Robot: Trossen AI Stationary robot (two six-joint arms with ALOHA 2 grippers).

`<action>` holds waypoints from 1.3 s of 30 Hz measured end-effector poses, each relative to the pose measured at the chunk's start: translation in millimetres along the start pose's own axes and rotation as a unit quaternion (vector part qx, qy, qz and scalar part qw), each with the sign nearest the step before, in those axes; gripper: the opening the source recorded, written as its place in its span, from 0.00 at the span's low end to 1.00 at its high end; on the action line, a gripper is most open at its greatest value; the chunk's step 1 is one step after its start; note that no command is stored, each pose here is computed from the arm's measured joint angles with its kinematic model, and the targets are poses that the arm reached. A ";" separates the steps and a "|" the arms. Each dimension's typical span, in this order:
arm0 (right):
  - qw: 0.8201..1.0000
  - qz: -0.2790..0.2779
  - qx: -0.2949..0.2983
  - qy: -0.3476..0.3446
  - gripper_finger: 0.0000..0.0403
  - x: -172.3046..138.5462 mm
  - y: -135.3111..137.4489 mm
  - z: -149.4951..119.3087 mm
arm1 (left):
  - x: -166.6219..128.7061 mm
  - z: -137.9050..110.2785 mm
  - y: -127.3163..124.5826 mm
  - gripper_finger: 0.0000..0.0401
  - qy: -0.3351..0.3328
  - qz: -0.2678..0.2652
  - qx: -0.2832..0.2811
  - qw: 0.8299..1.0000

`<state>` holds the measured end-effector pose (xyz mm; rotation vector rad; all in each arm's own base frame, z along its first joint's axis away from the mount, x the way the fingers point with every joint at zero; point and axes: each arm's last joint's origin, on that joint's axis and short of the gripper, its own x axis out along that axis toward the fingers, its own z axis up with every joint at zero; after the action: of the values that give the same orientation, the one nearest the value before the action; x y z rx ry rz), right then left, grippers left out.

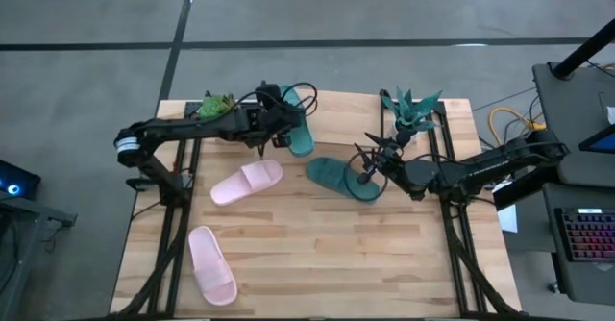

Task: Pick and place slides into the shelf
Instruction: Put the bottom green slide on the shelf

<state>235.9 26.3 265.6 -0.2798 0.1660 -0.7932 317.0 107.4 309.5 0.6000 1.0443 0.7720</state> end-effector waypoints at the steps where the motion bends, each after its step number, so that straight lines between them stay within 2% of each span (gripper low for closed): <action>1: 1.000 0.000 0.000 0.000 0.45 0.0 0.0 -0.2 | 2.4 -0.7 0.8 0.42 0.004 0.001 0.000 1.000; 7: 1.000 0.000 -0.003 0.001 0.45 -0.1 0.1 -0.8 | 16.8 -3.6 0.9 0.42 0.024 0.001 0.020 1.000; 10: 1.000 0.000 -0.003 0.001 0.45 -0.1 0.1 -0.9 | 20.8 -4.4 0.6 0.37 0.030 0.000 0.041 0.999; 13: 1.000 0.001 -0.007 0.004 0.45 -0.1 0.3 -1.9 | 20.9 -4.4 0.9 0.28 0.030 0.001 0.060 0.998; 19: 1.000 0.002 -0.014 0.008 0.45 -0.4 0.8 -5.6 | 15.0 -5.4 6.5 0.03 0.023 0.003 0.093 0.995; 28: 1.000 0.002 -0.014 0.008 0.45 -0.4 0.8 -5.7 | 10.0 -7.6 13.4 0.01 0.021 0.008 0.141 0.990; 39: 1.000 0.002 -0.015 0.009 0.45 -0.4 0.9 -6.0 | 12.4 -15.1 17.0 0.00 0.052 0.023 0.189 0.980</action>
<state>234.7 26.0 259.7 -0.3014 0.1949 -0.7895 302.2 128.6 309.9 0.9174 1.2909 0.6538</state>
